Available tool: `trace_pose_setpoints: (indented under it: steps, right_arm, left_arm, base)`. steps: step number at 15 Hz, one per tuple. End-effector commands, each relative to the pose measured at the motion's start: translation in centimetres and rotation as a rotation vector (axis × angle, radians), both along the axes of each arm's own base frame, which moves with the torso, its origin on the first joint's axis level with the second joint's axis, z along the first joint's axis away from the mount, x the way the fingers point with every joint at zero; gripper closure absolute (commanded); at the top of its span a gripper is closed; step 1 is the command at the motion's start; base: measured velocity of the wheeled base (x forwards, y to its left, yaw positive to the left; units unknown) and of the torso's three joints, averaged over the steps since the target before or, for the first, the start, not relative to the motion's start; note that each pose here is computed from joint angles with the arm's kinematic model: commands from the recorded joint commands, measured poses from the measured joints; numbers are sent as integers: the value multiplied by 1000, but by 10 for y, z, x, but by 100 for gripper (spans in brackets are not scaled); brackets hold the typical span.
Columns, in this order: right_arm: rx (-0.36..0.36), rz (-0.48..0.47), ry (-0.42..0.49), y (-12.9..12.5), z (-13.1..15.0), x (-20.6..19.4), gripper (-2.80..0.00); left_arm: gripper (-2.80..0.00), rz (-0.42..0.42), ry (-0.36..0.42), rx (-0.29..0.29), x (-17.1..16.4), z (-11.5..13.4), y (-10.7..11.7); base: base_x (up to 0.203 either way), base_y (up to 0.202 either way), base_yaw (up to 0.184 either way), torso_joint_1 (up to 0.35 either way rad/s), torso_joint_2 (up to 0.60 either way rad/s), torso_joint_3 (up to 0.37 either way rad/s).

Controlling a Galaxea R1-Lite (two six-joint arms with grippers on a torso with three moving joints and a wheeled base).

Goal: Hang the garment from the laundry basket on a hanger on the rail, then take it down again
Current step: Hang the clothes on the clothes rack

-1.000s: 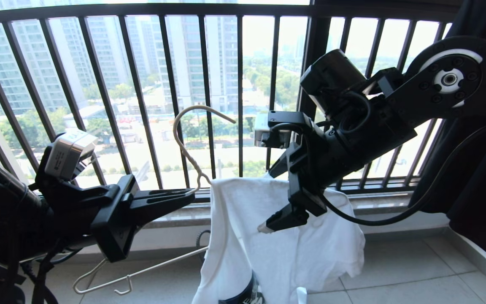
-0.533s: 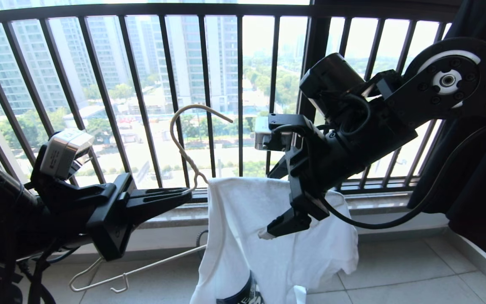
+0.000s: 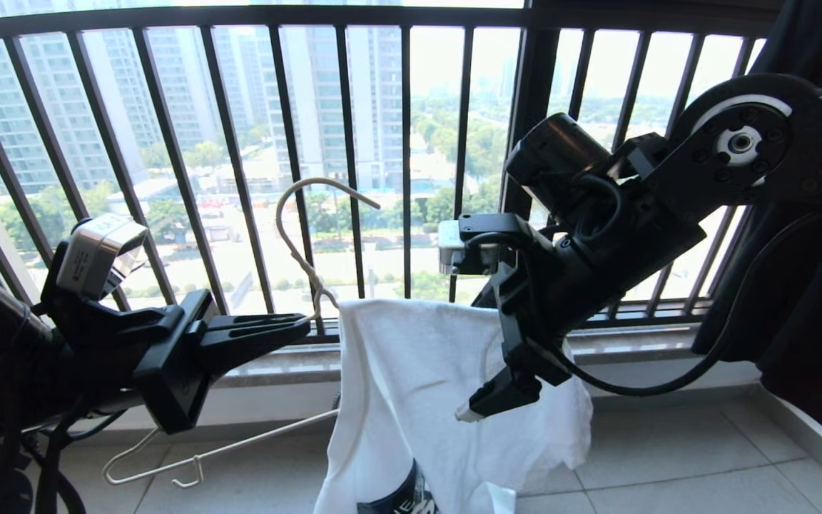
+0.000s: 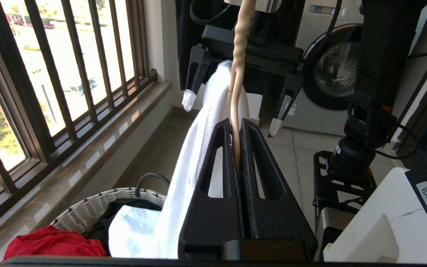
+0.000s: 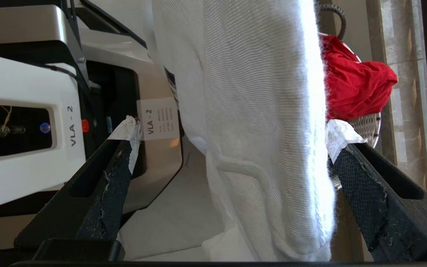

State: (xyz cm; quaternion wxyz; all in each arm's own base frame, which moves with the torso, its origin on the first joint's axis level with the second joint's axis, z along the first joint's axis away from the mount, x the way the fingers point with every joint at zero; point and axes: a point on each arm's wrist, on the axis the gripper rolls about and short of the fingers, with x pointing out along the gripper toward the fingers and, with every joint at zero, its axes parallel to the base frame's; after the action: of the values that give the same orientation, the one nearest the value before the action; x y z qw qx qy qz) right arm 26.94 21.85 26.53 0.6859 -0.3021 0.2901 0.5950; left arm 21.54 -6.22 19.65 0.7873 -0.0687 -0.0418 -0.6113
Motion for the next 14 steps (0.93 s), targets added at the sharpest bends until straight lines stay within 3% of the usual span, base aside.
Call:
trace_pose_setpoints:
  steps: [1,8,9,14]
  right_arm:
    - [-25,-3,19,0,-6,2,-280]
    - [-19,-2,6,1,-8,6,-280]
    - [-16,-1,2,1,-8,7,0]
    - [-12,0,-1,3,-9,9,0]
  left_arm:
    - [0,-5,-6,0,0,1,0]
    - [0,-3,-20,-3,-3,3,1]
    - [0,-3,-23,-3,-3,4,1]
    - [0,-1,-30,-3,-5,5,2]
  base:
    - [0,0,0,0,0,0]
    - [0,0,0,0,0,0]
    - [0,0,0,0,0,0]
    - [0,0,0,0,0,0]
